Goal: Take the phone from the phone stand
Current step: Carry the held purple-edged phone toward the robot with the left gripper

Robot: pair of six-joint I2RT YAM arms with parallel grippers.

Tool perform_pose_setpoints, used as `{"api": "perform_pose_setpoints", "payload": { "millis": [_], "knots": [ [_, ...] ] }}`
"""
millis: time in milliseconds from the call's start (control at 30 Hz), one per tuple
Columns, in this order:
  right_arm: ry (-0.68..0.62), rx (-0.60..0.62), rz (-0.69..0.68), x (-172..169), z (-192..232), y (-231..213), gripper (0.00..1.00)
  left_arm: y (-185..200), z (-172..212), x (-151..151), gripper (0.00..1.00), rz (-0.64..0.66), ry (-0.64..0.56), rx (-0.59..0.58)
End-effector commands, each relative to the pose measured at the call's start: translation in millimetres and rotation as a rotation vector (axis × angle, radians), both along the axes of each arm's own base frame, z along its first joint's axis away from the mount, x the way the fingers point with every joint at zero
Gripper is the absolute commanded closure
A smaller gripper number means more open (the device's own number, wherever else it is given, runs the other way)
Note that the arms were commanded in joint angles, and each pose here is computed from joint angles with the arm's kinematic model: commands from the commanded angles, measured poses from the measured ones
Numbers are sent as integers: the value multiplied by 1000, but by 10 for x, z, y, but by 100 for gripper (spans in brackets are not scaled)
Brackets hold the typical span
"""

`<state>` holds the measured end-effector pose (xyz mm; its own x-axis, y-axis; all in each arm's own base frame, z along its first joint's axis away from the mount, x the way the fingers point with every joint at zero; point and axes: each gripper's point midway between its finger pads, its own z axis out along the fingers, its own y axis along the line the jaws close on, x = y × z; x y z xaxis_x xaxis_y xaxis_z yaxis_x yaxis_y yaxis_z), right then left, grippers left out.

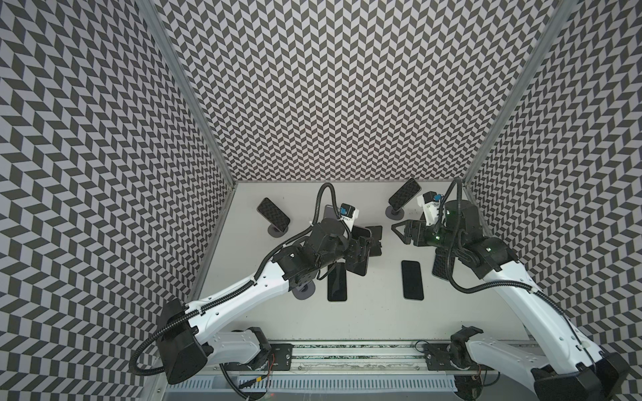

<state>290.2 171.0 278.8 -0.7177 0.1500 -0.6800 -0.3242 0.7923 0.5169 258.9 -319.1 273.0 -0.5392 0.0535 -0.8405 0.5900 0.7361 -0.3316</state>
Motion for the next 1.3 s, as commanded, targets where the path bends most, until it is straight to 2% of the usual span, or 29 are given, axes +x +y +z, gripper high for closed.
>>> {"api": "perform_pose_setpoints", "payload": {
  "millis": [0,667,1267],
  "knots": [
    [-27,10,-13,-29,67,-19,20,-44,112,-43,41,3,-2,-55],
    [14,12,-28,-143,-40,-68,20,-154,-45,-95,41,-44,20,-48],
    [30,-11,-61,-157,-168,-137,20,-443,-176,-59,41,-135,37,-22]
  ]
}}
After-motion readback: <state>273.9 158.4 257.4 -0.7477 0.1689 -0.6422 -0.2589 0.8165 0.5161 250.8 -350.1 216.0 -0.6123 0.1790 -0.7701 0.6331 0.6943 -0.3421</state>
